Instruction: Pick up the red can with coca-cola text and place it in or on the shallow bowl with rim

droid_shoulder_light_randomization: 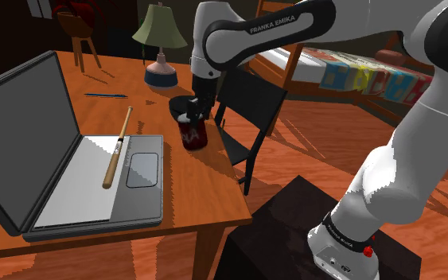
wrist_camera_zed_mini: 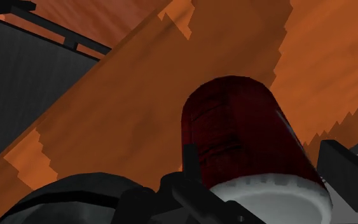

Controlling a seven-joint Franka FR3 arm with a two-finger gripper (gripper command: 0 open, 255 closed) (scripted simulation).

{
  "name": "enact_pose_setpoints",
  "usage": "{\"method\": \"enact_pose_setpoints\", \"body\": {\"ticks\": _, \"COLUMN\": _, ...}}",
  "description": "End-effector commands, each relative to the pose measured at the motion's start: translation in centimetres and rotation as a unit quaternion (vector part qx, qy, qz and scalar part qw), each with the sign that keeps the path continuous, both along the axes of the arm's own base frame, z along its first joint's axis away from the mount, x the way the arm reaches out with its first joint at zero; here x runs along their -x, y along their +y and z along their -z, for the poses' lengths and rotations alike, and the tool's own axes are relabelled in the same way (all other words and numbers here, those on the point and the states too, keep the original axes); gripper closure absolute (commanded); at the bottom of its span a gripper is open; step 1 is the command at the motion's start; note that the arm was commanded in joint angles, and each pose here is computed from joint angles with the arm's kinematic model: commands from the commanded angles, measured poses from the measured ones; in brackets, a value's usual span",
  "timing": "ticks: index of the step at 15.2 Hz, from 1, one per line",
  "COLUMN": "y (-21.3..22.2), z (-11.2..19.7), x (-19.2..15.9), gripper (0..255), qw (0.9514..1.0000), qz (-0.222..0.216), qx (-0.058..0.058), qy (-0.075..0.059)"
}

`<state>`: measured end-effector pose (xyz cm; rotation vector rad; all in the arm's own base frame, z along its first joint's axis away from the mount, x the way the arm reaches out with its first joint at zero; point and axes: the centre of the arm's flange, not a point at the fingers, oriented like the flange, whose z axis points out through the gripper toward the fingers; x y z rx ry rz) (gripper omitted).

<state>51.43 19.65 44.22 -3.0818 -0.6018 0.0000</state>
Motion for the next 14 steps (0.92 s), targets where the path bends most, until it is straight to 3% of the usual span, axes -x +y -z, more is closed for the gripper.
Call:
{"method": "enact_pose_setpoints", "body": {"ticks": 1, "y": 0.1, "z": -1.1, "x": -0.1, "gripper": 255, "qw": 1.0000, "qz": 0.000, "qx": 0.000, "qy": 0.000}}
{"method": "enact_pose_setpoints", "body": {"ticks": 14, "y": 0.1, "z": -8.0, "x": -0.1, "gripper": 255, "qw": 1.0000, "qz": 0.000, "qx": 0.000, "qy": 0.000}}
